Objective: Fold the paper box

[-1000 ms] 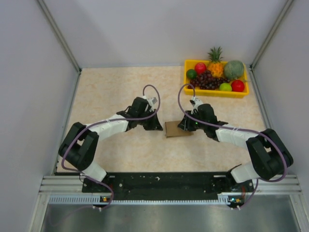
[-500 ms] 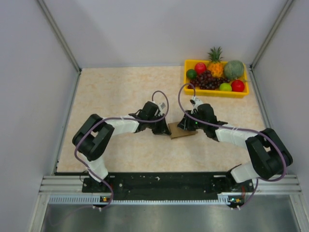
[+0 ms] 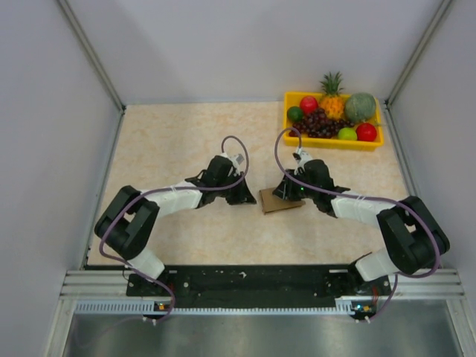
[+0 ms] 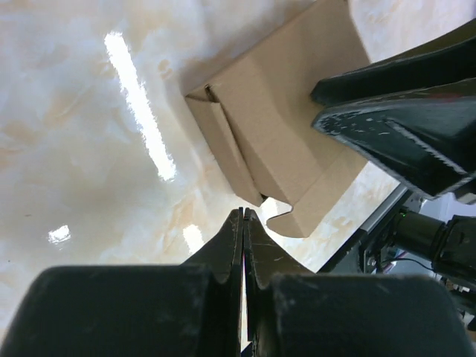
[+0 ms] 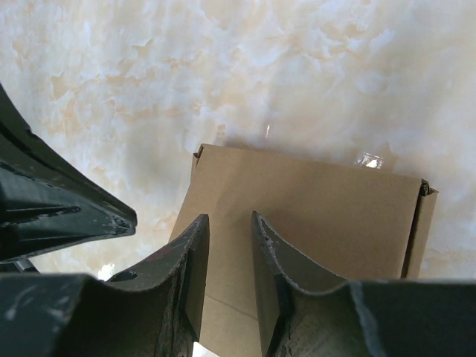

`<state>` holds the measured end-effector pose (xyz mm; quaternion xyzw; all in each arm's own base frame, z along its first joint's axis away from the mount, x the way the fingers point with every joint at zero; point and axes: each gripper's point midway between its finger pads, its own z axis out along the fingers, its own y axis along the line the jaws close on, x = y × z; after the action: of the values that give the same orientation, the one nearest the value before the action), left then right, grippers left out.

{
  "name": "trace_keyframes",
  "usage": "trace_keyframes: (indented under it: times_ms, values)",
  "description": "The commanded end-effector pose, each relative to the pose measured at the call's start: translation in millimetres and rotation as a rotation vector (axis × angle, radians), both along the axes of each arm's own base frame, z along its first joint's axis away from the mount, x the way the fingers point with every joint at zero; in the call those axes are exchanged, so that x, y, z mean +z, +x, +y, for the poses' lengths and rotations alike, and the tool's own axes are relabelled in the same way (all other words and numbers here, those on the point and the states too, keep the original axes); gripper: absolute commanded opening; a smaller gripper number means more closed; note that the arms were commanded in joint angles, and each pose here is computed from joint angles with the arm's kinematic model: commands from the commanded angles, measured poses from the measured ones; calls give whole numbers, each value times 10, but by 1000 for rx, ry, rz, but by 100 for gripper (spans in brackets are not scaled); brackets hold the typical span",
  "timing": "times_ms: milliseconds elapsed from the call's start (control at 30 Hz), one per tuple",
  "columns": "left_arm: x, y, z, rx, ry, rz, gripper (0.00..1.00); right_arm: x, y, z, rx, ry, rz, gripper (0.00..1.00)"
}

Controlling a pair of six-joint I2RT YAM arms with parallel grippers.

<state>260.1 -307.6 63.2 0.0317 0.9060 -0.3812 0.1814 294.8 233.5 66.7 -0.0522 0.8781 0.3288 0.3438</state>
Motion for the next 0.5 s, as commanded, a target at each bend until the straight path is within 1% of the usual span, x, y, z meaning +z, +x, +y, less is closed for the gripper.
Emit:
trace_keyframes:
  times_ms: [0,33,67,100,167,200,233,267,300,367,400,467]
  values:
    - [293,67,-124,-27,-88,-63,0,-57,-10,-22,2,-15,16,30]
    - [211,35,-212,-50,-88,-39,0,-54,-6,-22,0,-14,15,30]
    - [289,46,-347,-84,-116,-40,0,-53,-10,-18,2,-13,16,30]
    - [143,-23,-463,-110,-107,7,0,-42,-9,-17,1,-10,14,30]
    - [191,27,-672,-137,-160,7,0,-38,-8,-22,-1,-12,13,30]
    - [102,34,-725,-131,-162,40,0,-31,-9,-19,-2,-9,14,30]
    - [119,43,-756,-134,-179,39,0,-29,-9,-22,-3,-10,15,30]
    - [117,97,-747,-107,-174,19,0,-31,-14,-21,-2,-10,17,30]
    - [204,131,-701,-88,-163,-23,0,-44,-17,-24,-1,-13,20,30]
    - [123,110,-502,-58,-73,-41,0,-71,-20,-34,-4,-19,23,30]
    - [236,217,-382,-3,-49,-97,0,-76,-18,-30,-3,-17,23,30]
    - [225,209,-209,27,-8,-120,0,-87,-8,-32,-9,-16,21,30]
